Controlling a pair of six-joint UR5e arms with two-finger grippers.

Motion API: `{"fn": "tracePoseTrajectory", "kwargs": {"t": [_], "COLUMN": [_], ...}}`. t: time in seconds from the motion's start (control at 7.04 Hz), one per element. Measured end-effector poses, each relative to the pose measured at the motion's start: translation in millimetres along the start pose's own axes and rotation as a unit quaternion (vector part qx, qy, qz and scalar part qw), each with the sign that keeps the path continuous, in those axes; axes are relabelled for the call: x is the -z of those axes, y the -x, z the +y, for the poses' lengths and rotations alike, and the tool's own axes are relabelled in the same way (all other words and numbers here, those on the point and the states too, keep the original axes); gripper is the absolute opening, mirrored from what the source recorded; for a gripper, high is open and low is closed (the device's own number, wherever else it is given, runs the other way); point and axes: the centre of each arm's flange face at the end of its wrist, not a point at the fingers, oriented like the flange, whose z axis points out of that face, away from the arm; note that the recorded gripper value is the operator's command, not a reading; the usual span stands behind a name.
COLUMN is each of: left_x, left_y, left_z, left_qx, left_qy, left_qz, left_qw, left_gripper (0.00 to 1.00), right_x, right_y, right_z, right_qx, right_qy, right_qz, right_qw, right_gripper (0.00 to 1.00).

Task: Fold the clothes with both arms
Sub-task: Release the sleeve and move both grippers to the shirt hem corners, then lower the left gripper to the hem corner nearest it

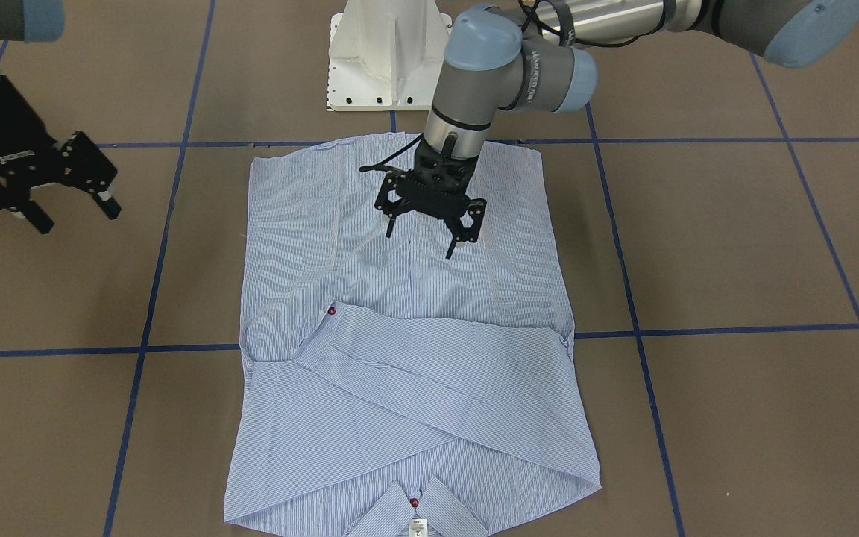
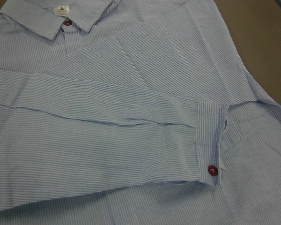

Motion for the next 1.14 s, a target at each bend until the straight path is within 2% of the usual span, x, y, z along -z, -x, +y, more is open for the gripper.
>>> {"fn": "tracePoseTrajectory", "kwargs": {"t": [0.28, 0.57, 0.85, 1.14], "left_x": [49.4, 79.6, 84.7, 66.6], "left_y": [69.1, 122.2, 155.4, 144.6], "left_z": [54.9, 102.2, 153.0, 198.3], "left_qx": [0.001, 0.044, 0.083, 0.124], "left_qy": [0.011, 0.004, 0.003, 0.021], "left_qz": [-0.001, 0.010, 0.027, 0.016], "left_qw": [0.9999, 0.9990, 0.9962, 0.9919], "left_gripper": [1.00, 1.00, 1.00, 1.00], "right_x": [-14.9, -23.0, -33.5, -36.9], "right_y": [38.3, 51.5, 50.5, 48.5], "right_z": [65.0, 132.6, 178.6, 191.1], "right_qx": [-0.043, -0.066, -0.064, -0.059], "right_qy": [0.007, 0.004, -0.010, -0.016], "right_qz": [0.000, 0.018, 0.042, 0.050], "right_qw": [0.9990, 0.9976, 0.9970, 0.9969], "right_gripper": [1.00, 1.00, 1.00, 1.00]}}
